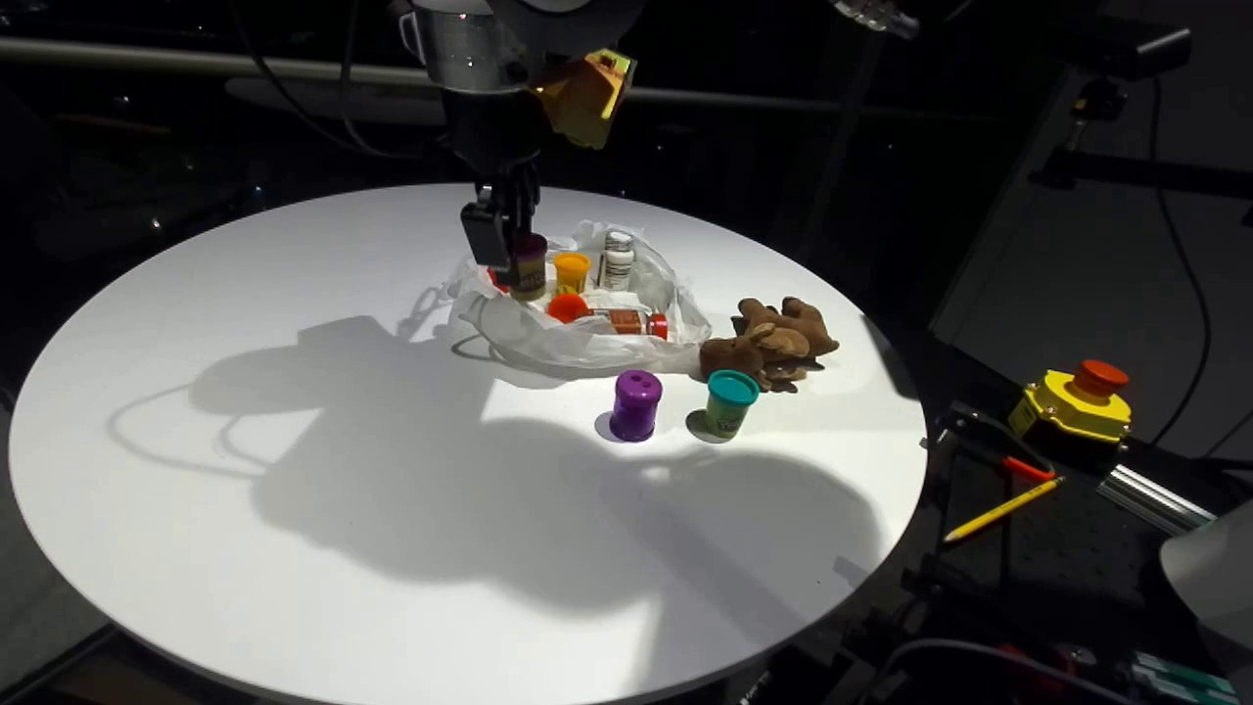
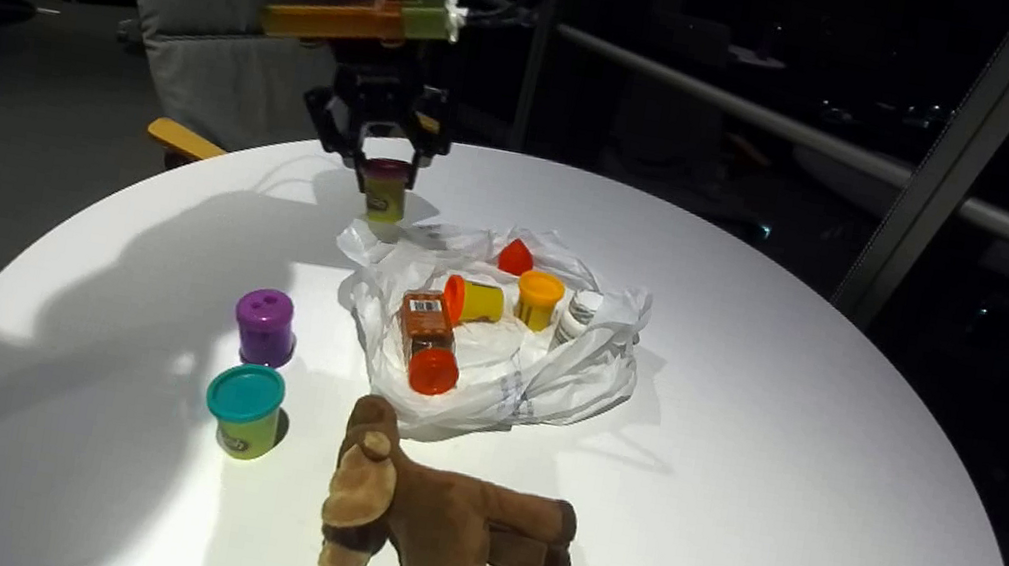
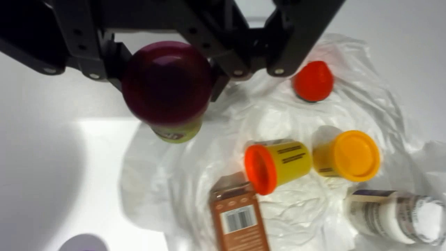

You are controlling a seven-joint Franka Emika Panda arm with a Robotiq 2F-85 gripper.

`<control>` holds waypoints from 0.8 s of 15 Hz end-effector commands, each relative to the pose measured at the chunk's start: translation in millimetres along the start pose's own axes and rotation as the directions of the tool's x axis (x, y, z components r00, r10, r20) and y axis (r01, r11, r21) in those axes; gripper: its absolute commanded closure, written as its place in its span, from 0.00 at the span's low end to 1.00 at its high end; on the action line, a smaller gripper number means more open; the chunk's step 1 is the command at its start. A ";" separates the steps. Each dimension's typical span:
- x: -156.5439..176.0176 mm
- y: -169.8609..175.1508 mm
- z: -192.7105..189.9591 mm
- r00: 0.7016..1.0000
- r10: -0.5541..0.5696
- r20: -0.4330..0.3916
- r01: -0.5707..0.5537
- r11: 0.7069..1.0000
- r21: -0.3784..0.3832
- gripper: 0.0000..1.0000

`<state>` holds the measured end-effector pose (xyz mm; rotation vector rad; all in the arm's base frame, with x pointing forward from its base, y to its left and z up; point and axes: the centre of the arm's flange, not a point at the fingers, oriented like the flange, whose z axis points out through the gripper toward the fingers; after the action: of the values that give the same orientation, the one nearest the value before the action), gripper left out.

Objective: Remove all the contents from the white plastic bag one at a time and put them on the table

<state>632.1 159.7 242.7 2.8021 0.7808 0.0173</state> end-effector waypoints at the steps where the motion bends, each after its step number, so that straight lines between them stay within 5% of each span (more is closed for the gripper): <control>1: -31.1 -67.4 -3.1 0.995 -0.092 0.024 0.091 0.995 0.040 0.76; 6: -51.8 -117.1 41.0 0.995 -0.087 -0.045 0.087 0.996 -0.001 0.76; 11: -70.0 -126.1 68.1 0.992 -0.080 -0.099 0.076 0.996 -0.051 0.76; 12: -72.3 -124.6 66.4 0.991 -0.086 -0.107 0.080 0.995 -0.061 0.35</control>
<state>522.3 215.5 152.7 2.7565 0.9185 0.0994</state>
